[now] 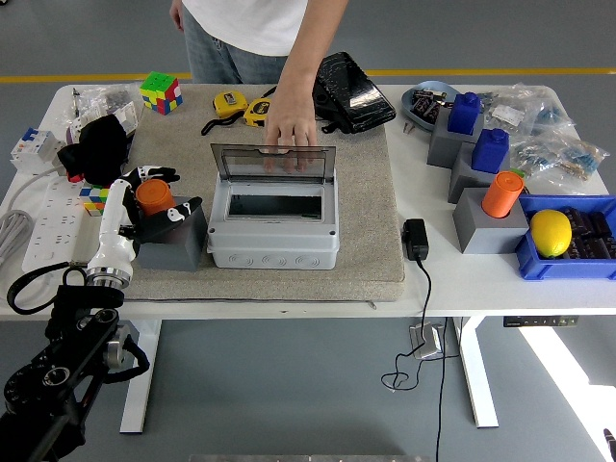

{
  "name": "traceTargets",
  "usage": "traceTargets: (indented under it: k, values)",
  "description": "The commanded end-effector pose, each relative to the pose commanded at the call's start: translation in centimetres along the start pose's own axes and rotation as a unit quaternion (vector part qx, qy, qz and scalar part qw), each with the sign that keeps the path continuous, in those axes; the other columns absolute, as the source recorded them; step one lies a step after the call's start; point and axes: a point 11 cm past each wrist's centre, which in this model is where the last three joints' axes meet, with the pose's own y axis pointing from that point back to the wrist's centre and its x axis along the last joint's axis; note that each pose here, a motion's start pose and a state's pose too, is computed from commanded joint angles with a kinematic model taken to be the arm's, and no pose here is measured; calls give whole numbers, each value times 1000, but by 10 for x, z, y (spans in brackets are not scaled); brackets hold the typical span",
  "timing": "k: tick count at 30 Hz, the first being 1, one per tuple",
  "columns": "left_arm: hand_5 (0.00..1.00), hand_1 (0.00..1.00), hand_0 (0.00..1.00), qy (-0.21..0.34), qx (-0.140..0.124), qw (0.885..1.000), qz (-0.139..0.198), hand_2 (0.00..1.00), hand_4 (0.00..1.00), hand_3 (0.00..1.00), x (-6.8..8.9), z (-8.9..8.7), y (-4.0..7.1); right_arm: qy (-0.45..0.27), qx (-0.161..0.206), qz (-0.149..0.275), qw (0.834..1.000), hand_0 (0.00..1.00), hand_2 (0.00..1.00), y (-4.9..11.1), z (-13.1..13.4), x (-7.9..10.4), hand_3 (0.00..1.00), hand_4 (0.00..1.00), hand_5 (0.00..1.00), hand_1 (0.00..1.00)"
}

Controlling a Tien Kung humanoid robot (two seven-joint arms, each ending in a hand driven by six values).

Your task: Fetch the battery,place it into the box,close the lid of the box

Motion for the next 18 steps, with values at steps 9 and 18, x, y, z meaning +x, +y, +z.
traceTargets:
  k: [9,18]
  values:
    - [2,442,311,2,0,1000,-1,389,998,350,-1,0,0,-1,1,-1,1000,821,734,0,-1,-1,794,998,998,760]
    - [2,356,235,1,0,1000,-2,311,998,260,-3,0,0,-3,1,-1,1000,821,735,0,-1,-1,794,998,998,760]
